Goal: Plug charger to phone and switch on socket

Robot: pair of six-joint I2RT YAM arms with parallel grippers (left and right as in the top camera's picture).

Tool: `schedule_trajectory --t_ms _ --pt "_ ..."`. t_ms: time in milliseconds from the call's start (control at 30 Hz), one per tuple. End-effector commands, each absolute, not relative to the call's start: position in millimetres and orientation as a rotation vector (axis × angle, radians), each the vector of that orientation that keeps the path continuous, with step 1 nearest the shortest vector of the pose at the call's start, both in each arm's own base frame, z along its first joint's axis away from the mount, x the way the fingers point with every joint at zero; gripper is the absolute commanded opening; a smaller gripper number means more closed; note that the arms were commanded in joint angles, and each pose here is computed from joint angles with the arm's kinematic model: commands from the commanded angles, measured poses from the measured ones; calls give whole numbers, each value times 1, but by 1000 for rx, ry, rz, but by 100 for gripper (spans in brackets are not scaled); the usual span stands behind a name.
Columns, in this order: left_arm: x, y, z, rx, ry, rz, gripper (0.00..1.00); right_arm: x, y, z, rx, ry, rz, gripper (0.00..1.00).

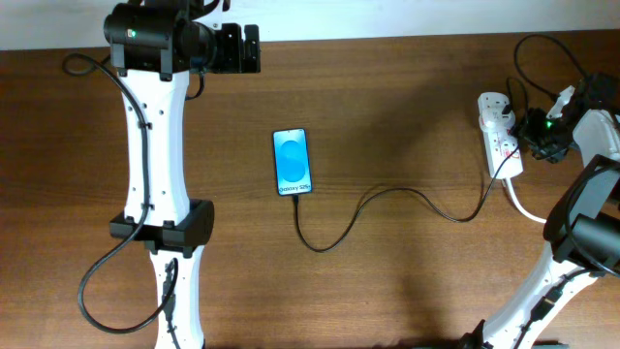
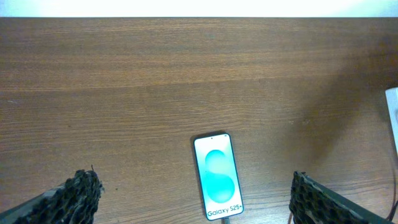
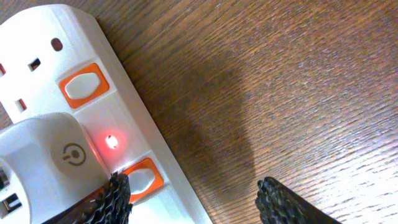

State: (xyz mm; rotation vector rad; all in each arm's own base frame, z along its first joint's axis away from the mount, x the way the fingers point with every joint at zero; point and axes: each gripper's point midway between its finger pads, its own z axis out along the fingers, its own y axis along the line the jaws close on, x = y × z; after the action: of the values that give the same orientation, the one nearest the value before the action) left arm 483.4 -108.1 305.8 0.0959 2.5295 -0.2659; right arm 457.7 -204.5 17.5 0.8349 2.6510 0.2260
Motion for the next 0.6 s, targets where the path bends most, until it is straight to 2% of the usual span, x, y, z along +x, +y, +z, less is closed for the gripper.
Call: schedule_trajectory --t_ms 0,33,133,200,300,433,567 --pt "480 -104 319 95 2496 -265 99 444 -197 -11 856 2748 198 68" --pt "480 -104 319 95 2496 -265 99 444 -206 -4 897 2725 185 68" --pt "480 -104 319 95 2496 -265 99 449 -249 60 953 2615 125 68" --pt "480 -104 319 95 2496 -265 100 444 -274 106 1019 2548 49 72" --pt "480 -104 319 95 2496 -265 100 436 -277 181 993 2498 40 73" --pt "480 -104 319 95 2496 -265 99 435 -214 284 697 2442 213 73" --pt "480 -104 319 95 2496 -265 99 411 -130 370 440 2371 242 75"
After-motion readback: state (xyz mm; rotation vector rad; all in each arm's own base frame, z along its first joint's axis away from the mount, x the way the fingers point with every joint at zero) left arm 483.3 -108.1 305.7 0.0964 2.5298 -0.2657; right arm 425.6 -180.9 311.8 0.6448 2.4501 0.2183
